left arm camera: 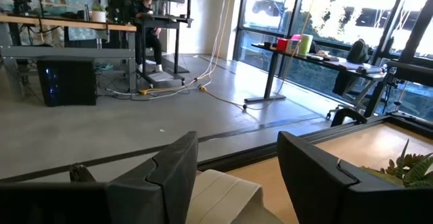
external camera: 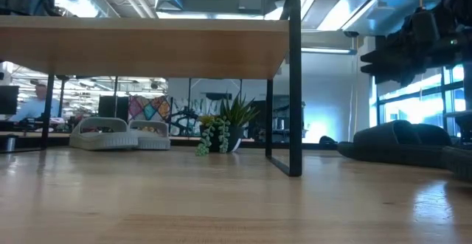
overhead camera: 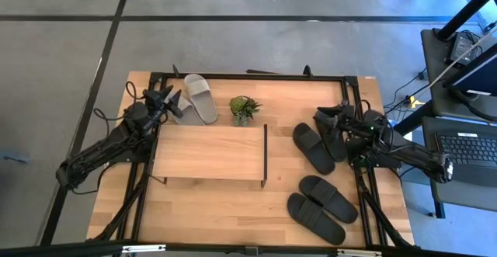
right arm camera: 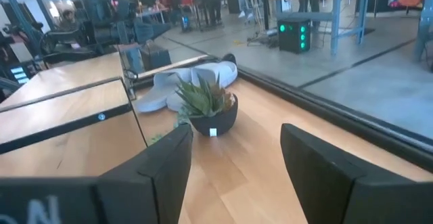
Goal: Pick and place slides into the shelf
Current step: Put the black slide on the shelf
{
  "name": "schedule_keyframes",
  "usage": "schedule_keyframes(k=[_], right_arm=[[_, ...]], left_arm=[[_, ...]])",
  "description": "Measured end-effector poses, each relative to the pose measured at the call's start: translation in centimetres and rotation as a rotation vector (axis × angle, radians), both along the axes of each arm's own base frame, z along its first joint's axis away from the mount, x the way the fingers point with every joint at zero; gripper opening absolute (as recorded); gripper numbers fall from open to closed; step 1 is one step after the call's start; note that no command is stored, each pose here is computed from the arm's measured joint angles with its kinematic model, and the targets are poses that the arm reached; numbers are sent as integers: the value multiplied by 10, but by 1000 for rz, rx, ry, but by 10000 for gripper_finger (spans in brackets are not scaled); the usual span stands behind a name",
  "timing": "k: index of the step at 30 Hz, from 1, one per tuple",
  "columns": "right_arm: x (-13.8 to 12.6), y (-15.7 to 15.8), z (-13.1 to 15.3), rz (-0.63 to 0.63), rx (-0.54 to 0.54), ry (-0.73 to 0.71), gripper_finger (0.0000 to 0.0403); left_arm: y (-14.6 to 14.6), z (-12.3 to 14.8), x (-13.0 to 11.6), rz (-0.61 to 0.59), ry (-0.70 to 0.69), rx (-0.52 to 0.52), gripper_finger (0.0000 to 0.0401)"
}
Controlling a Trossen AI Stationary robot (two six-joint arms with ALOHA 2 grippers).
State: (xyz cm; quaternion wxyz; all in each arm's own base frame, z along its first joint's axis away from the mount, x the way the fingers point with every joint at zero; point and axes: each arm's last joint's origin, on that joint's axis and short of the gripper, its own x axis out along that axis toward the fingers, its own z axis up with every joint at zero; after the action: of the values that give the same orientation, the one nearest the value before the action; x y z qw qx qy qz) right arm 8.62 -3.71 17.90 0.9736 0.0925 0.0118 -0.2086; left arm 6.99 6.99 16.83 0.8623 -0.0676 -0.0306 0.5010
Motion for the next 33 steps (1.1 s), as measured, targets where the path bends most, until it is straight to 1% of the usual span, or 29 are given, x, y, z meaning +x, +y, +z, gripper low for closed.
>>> schedule_keyframes(k=[7,12,16,18,20,24,26,29,33], right_arm=[[1,0,34,5,-31,65,225],[8,-3,66,14,18,187,225],[25,-3,97,73,32,295,225],[36,-3,110,116,32,382,225],[48,-2,119,134,48,500,225],[68,1,123,109,120,813,225],[75,3,120,95,154,967,225],[86,7,108,94,158,1179,225],[100,15,84,131,156,1368,225]], left_arm=[[0,0,0,0,0,0,195],[0,0,0,0,-1,0,195],[0,0,0,0,-1,0,195],[0,0,0,0,0,0,195],[0,0,0,0,0,0,195],[0,0,0,0,-1,0,195],[0,0,0,0,-1,0,195],[0,0,0,0,-1,0,195],[0,0,0,0,-1,0,195]])
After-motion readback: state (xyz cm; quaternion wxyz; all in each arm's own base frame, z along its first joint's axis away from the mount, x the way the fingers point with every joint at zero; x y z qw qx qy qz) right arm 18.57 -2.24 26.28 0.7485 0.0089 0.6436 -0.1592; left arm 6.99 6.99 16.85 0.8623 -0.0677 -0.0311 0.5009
